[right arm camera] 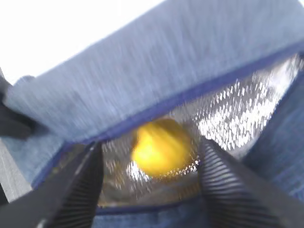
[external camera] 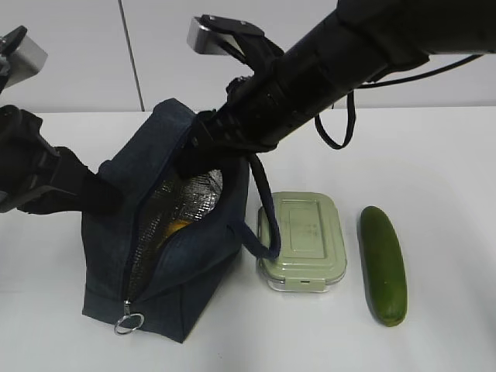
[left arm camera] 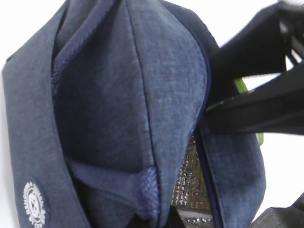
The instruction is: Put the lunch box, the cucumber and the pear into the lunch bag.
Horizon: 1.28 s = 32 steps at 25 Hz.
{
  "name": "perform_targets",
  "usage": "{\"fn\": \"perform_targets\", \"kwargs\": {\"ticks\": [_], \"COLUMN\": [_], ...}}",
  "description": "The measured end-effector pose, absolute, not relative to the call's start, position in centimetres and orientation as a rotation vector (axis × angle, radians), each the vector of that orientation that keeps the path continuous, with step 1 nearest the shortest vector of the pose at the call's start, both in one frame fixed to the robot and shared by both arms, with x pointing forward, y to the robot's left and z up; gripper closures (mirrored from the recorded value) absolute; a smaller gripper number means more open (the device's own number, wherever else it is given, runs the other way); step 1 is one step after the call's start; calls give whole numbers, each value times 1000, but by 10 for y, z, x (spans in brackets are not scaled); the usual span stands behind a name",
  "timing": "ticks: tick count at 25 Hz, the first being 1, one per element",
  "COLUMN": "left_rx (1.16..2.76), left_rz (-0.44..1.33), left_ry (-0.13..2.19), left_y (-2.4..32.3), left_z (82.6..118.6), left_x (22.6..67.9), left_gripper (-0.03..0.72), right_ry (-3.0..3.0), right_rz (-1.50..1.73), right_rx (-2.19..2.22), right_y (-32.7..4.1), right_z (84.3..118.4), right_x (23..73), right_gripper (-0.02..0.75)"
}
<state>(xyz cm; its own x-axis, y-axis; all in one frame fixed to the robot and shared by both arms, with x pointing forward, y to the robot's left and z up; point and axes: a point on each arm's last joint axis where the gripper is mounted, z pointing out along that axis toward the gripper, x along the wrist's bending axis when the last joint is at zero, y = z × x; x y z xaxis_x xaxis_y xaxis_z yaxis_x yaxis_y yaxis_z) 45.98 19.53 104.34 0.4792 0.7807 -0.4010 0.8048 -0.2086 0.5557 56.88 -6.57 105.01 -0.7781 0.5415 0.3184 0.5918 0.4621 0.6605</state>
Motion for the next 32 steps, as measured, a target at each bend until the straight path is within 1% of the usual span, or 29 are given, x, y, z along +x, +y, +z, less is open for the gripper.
{"fn": "perform_targets", "kwargs": {"ticks": [1, 4, 8, 9, 12, 14, 17, 21, 26, 32], "left_rx": [1996, 1998, 1997, 1997, 1996, 1997, 1997, 1997, 2000, 2003], "left_rz": [-42, -41, -42, -42, -40, -40, -39, -39, -36, -33], "left_ry": [1310, 1309, 1309, 1309, 1310, 1309, 1309, 1309, 1306, 1300], "left_y": [195, 195, 195, 195, 195, 195, 195, 195, 195, 195], "left_z": [1043, 1043, 1043, 1043, 1043, 1043, 1043, 1043, 1043, 1043], "left_x": [460, 460, 460, 460, 460, 460, 460, 460, 460, 460], "left_gripper": [687, 687, 687, 687, 687, 687, 687, 687, 687, 687], "right_ry": [-2634, -2638, -2727, -2757, -2846, -2898, -2889, -2781, -2522, -2385], "right_rz": [-1243, -1224, -1060, -998, -851, -671, -425, -235, -206, -162], "right_rx": [-1012, -1046, -1246, -1349, -1539, -1673, -1781, -1943, -2116, -2164], "right_y": [-65, -66, -86, -96, -117, -132, -142, -148, -166, -181], "right_z": [1054, 1061, 1069, 1074, 1088, 1090, 1081, 1063, 1045, 1028], "right_x": [570, 572, 572, 570, 565, 563, 561, 567, 580, 578], "right_gripper": [237, 218, 211, 213, 248, 292, 318, 322, 322, 322]}}
